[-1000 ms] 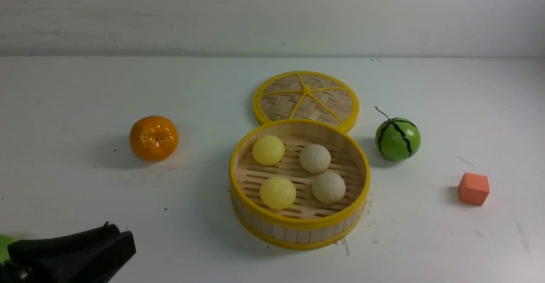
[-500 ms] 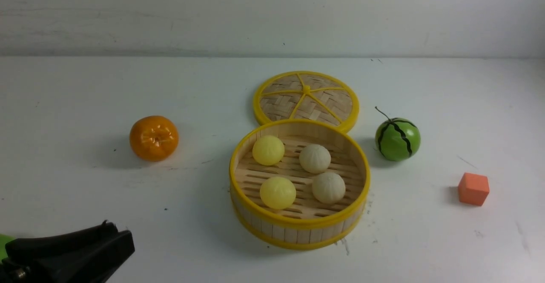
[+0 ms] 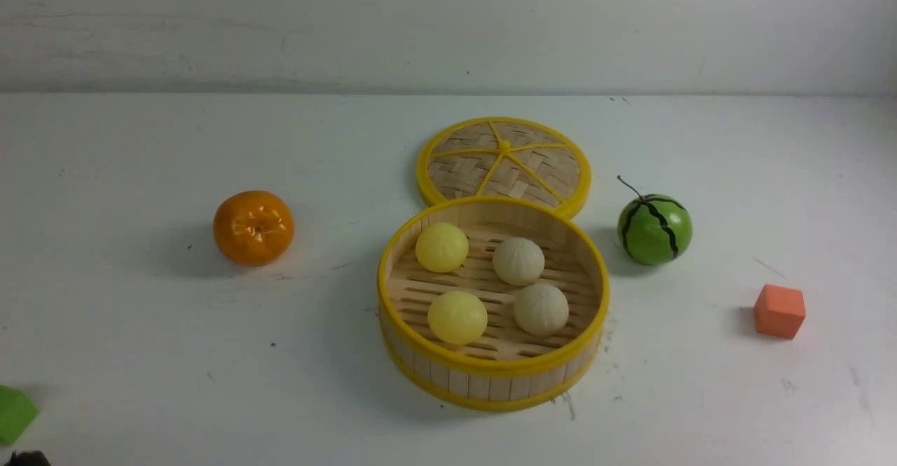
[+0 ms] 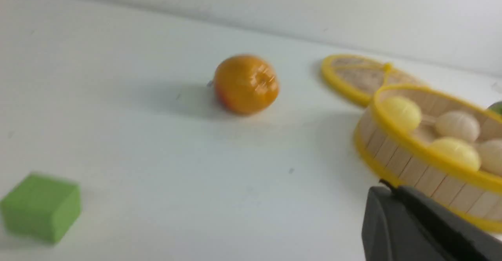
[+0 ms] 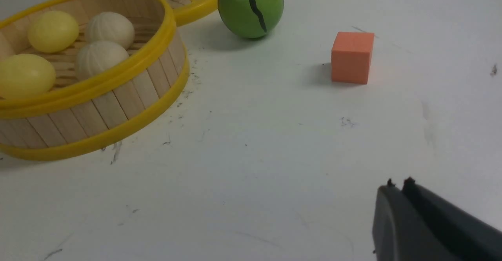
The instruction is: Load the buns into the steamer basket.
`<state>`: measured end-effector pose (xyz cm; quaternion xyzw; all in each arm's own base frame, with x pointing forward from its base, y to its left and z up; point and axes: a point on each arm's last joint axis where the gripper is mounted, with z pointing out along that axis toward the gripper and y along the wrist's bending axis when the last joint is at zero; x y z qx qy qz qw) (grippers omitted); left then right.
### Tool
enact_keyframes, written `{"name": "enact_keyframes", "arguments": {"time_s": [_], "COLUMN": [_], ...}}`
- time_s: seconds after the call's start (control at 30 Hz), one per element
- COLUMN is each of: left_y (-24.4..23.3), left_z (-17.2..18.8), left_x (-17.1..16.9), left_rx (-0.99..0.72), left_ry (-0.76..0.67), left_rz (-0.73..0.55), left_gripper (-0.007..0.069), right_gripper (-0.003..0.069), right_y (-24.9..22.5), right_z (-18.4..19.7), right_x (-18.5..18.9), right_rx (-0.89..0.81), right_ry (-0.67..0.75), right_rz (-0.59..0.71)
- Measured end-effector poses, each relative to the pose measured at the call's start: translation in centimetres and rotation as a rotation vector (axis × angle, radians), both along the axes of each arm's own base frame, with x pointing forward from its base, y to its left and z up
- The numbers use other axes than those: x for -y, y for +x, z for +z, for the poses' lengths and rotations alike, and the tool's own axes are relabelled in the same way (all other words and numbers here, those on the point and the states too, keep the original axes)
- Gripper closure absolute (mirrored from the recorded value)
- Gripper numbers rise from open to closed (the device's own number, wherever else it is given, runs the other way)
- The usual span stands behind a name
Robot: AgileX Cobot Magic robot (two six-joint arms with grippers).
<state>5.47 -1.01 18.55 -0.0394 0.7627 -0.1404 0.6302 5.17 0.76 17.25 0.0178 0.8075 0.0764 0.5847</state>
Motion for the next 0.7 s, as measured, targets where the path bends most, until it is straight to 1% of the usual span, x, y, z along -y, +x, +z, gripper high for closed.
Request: {"name": "enact_keyframes", "arguments": {"time_s": [0.07, 0.1, 0.17, 0.7], "left_y": [-0.1, -0.2, -0.3, -0.3], "left_z": [-0.6, -1.2, -1.5, -1.6], "left_x": [0.0, 0.0, 0.0, 0.0], "left_rx": [-0.045, -0.108, -0.138, -0.142], "left_ry": [0.001, 0.005, 0.001, -0.004], "left_rz": [0.008, 0.009, 0.007, 0.006], "left_gripper": [0.0638, 0.0638, 0.0638, 0.0638], "right_gripper": [0.0637, 0.0637, 0.0634, 0.0612], "right_y": [0.0, 0.0, 0.0, 0.0], "right_z": [0.0, 0.0, 0.0, 0.0], "right_x": [0.0, 0.0, 0.0, 0.0], "right_rx": [0.0, -0.001, -0.001, -0.001], "right_ry": [0.0, 0.0, 0.0, 0.0], "right_rz": [0.0, 0.0, 0.0, -0.001]}}
